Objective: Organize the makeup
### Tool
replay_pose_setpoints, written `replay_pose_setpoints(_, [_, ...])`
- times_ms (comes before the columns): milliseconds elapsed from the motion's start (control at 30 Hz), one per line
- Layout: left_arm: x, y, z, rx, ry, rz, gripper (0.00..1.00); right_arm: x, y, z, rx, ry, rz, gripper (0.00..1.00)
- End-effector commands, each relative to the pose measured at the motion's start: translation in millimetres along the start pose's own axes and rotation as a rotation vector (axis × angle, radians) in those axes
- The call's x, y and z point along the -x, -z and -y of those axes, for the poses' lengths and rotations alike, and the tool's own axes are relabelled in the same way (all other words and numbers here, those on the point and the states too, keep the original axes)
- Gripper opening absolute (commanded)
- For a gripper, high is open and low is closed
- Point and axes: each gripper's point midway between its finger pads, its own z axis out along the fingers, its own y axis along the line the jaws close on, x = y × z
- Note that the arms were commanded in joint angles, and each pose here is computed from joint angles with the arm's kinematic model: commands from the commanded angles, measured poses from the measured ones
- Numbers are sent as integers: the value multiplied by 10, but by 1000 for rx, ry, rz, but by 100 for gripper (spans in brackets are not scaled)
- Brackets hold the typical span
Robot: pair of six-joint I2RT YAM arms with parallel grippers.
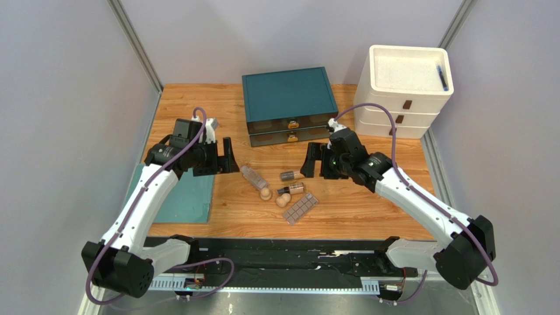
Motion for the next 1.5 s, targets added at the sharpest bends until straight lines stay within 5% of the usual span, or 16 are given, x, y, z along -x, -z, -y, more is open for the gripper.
replay_pose_setpoints(0, [354, -46, 124, -29, -24, 41, 96, 675, -20, -285, 49, 47, 202, 100])
replay_pose_setpoints(200, [814, -132, 447, -135, -17, 25, 80, 1321, -146, -341, -1, 173, 449, 93])
replay_pose_setpoints(500, [1611, -119, 982, -335, -46, 136, 60, 1643, -502, -489, 19, 268, 549, 93])
replay_pose_setpoints(733, [1895, -433, 1188, -448, 3, 76, 20, 1744, -888, -591, 40, 291, 562, 94])
replay_pose_setpoints(800, [1975, -490, 1230, -472, 37, 79, 15, 1785, -970, -613, 35, 308, 559, 95])
replay_pose_setpoints(833, [1985, -588, 1226, -480, 56, 65, 2, 1797, -996, -607, 31, 314, 557, 96])
replay_pose_setpoints(1467, [2552, -957, 1073, -612, 252, 75, 0, 1938, -1535, -350, -112, 328, 538, 87])
